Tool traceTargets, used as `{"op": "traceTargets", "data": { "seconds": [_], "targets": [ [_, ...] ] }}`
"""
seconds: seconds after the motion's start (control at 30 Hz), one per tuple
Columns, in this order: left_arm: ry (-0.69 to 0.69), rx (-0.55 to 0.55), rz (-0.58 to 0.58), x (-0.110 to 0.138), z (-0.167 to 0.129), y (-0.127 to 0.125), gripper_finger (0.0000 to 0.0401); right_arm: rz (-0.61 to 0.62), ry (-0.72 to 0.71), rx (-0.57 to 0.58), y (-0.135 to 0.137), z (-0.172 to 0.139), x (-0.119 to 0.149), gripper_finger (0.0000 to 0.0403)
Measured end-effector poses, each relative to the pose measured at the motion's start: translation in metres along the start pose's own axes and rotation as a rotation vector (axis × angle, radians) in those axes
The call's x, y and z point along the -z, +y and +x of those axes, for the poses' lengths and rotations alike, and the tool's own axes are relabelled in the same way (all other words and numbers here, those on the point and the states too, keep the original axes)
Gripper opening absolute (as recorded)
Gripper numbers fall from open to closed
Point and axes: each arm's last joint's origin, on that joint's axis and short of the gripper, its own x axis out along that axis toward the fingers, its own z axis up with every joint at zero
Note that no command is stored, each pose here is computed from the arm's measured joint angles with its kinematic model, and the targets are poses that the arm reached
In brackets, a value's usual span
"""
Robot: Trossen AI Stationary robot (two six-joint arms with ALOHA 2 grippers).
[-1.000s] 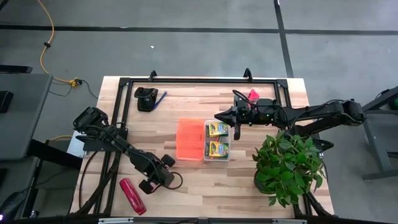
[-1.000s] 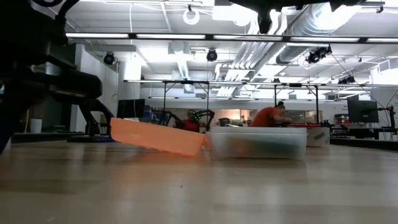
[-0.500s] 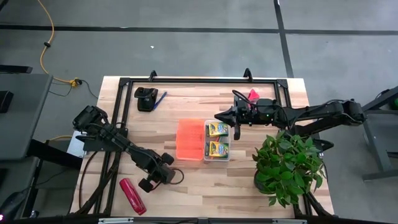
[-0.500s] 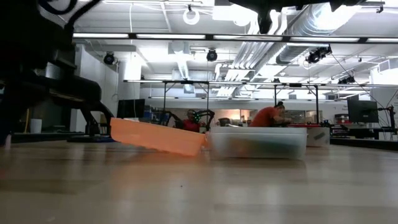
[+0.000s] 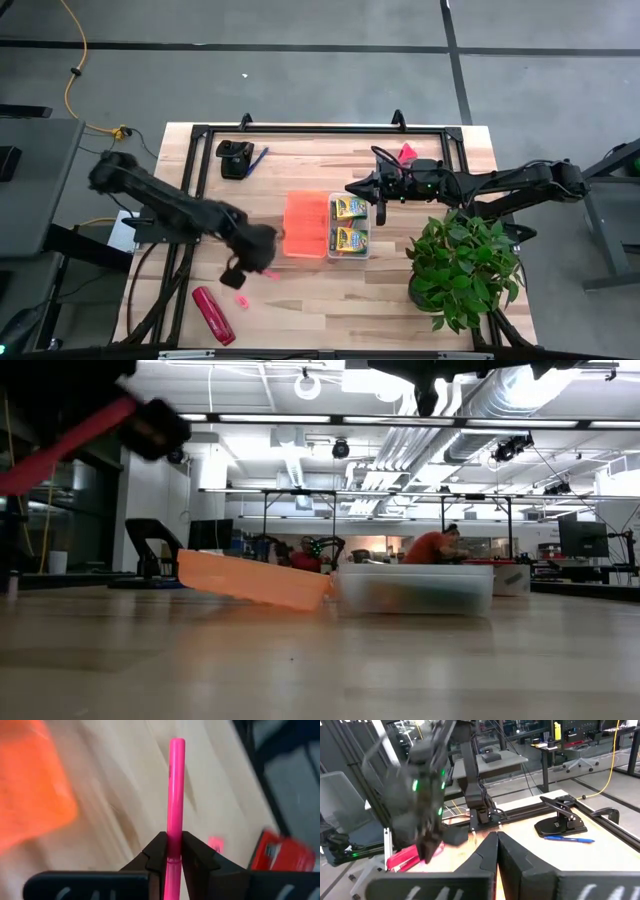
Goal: Pack school essentials
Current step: Put the pink pen in the supply box
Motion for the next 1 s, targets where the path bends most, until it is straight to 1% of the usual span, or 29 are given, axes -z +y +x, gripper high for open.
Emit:
{"op": "traceTargets", "data": {
  "seconds": [0.07,0.13,0.23,0.37,0.47,0.53,0.63,0.73,0.87,1.0],
  "targets": [
    [-0.116,-0.026,-0.027,-0.001,-0.024,0.005,0.0035,0.001,0.001,0.000,0.000,0.000,0.000,0.0000],
    [-0.263,-0.066,-0.053,-0.003,-0.049,0.010,0.0035,0.001,0.003,0.001,0.000,0.000,0.000,0.0000],
    [-0.491,-0.175,-0.078,-0.004,-0.086,0.017,0.0035,0.002,0.004,0.001,0.000,0.000,0.000,0.0000],
    [-0.748,-0.323,-0.101,0.000,-0.128,0.024,0.0035,0.003,0.001,0.014,0.000,0.000,0.000,0.0000],
    [-0.871,-0.388,-0.099,0.003,-0.149,0.028,0.0035,0.010,-0.006,0.033,-0.001,0.000,0.000,0.0000],
    [-0.938,-0.414,-0.095,0.004,-0.157,0.031,0.0035,0.010,-0.008,0.033,-0.001,0.000,0.000,0.0000],
    [-1.051,-0.423,-0.106,0.009,-0.154,0.038,0.0035,0.011,-0.016,0.031,-0.001,0.000,-0.001,0.0000],
    [-1.186,-0.384,-0.148,0.018,-0.136,0.047,0.0035,0.011,-0.018,0.031,-0.001,0.000,-0.001,0.0000],
    [-1.261,-0.332,-0.226,0.035,-0.107,0.056,0.0035,0.004,-0.023,0.029,-0.001,0.000,-0.002,0.0000],
    [-1.296,-0.326,-0.263,0.042,-0.094,0.060,0.0035,-0.011,-0.031,0.027,0.000,0.000,-0.002,0.0000]
  ]
}}
